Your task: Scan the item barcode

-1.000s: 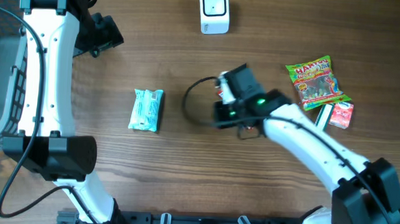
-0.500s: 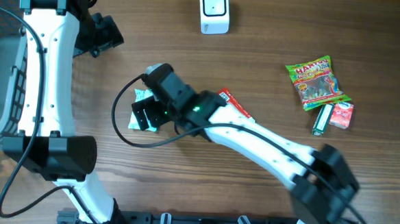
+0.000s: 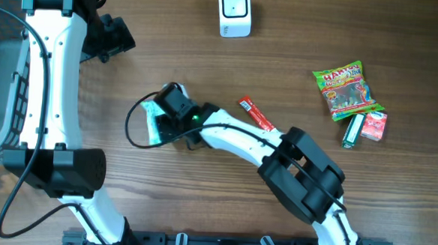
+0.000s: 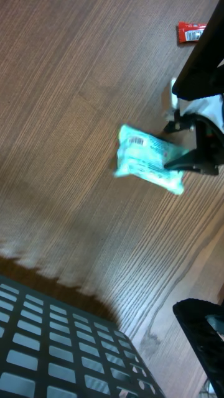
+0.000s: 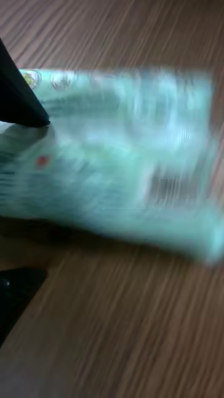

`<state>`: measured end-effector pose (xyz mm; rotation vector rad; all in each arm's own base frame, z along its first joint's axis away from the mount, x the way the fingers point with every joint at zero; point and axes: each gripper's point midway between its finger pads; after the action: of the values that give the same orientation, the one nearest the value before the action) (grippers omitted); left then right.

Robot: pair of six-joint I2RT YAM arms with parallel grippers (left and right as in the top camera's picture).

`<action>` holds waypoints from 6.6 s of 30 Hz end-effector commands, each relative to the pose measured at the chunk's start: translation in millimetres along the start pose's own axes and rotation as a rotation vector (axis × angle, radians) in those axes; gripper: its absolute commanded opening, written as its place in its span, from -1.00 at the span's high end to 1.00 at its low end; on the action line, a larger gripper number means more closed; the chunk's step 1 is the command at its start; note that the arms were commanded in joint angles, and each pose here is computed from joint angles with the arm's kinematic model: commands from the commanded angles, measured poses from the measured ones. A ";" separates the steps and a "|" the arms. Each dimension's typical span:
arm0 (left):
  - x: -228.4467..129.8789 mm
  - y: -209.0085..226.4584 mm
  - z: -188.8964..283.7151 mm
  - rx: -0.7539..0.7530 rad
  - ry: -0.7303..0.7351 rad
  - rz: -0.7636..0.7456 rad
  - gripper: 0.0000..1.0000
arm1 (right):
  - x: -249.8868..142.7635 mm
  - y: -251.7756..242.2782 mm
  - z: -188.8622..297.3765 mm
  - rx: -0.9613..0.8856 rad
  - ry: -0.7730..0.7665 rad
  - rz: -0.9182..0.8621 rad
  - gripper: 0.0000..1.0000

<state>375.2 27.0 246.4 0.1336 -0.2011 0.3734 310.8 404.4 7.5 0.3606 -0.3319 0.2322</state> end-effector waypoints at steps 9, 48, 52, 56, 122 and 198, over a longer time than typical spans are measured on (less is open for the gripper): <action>0.6 1.5 -1.6 0.010 0.001 -0.004 -1.00 | 10.8 -109.9 56.8 -0.389 0.056 0.178 -0.61; 40.2 -15.3 0.6 -0.067 -0.153 0.012 -1.00 | -38.7 -53.6 50.3 0.149 0.243 -0.222 -0.51; 19.9 -41.7 2.7 -0.228 -0.053 -0.015 -1.00 | -28.5 -70.0 52.5 0.148 0.237 -0.263 -0.55; -16.8 -62.9 -1.2 -0.285 0.105 -0.084 0.65 | -27.8 -68.9 60.5 0.241 0.294 -0.305 -0.78; -206.8 -128.9 -185.5 -0.611 0.282 -0.189 0.92 | -35.8 -75.2 58.5 0.310 0.342 -0.418 -0.78; -213.6 -125.7 -139.0 -0.625 0.227 -0.192 0.90 | -42.0 -63.6 31.7 0.329 0.202 -0.382 0.85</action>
<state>257.1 -129.3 56.9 -0.4859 -0.1048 0.1362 289.2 328.8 11.7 0.7441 -0.0330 -0.0653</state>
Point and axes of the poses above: each gripper's point midway between its finger pads, its own z axis back along the fingers, its own y axis along the line the jaws close on, x = y × z, and after that the axes turned 9 degrees about -z, right-handed
